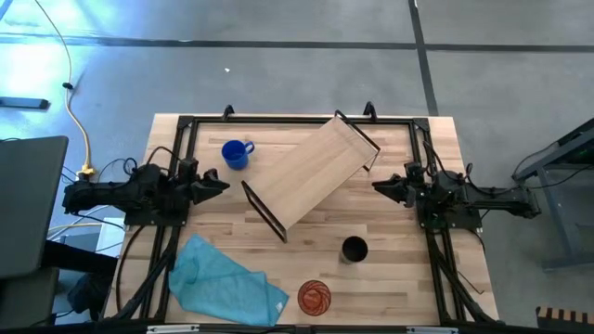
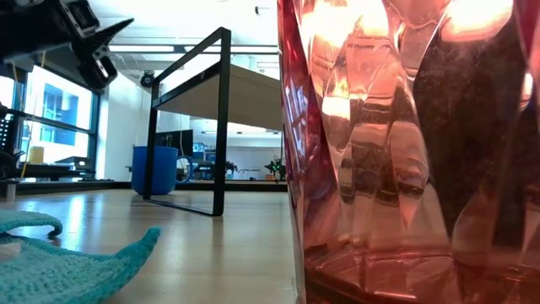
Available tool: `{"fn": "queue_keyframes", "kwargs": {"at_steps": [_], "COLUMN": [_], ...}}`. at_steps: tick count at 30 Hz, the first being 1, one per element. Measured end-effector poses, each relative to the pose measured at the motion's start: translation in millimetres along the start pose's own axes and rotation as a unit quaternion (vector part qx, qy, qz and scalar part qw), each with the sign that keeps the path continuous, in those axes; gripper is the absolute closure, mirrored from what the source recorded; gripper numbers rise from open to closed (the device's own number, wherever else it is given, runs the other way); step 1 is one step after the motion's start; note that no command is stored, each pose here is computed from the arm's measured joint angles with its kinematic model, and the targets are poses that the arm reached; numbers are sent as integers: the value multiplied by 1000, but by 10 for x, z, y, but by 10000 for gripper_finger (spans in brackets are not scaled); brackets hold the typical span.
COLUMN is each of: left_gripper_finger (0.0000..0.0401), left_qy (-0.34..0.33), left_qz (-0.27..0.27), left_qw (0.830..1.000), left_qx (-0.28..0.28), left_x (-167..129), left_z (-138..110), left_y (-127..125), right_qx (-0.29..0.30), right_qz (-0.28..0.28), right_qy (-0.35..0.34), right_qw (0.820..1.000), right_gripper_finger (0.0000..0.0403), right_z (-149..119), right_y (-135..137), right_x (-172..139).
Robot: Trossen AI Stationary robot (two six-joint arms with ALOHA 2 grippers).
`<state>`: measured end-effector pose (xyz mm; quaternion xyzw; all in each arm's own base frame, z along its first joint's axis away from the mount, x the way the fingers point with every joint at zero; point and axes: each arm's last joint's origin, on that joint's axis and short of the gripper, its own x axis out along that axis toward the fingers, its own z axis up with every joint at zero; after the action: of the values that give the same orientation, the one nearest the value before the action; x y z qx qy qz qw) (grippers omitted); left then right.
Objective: Stack small to large cups/mugs on shelf
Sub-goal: Put the blue mug on the shelf
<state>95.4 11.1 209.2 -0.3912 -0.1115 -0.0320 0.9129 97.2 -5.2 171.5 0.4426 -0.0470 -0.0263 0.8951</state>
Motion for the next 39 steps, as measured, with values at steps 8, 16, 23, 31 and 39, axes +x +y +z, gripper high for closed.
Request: {"fn": "queue_keyframes", "kwargs": {"at_steps": [8, 16, 23, 31, 39], "left_gripper_finger": [208, 208, 208, 208, 208], "left_qy": [2, 29, 104, 138, 85], "left_qz": [247, 430, 514, 601, 654], "left_qw": [941, 870, 817, 774, 751], "left_qx": [232, 238, 241, 142, -16], "left_x": [-299, -599, -235, 98, 219], "left_z": [582, 824, 750, 668, 752], "left_y": [-527, -738, -570, -315, -56], "right_qx": [-28, -73, -169, -234, -233], "right_qz": [51, 70, 117, 93, 40], "right_qy": [-41, -62, -129, -120, -51], "right_qw": [997, 993, 970, 960, 970], "right_gripper_finger": [203, 203, 203, 203, 203], "right_z": [79, 194, 538, 926, 1101], "right_y": [103, 250, 690, 1199, 1455], "right_x": [-9, -46, -174, -136, 196]}}
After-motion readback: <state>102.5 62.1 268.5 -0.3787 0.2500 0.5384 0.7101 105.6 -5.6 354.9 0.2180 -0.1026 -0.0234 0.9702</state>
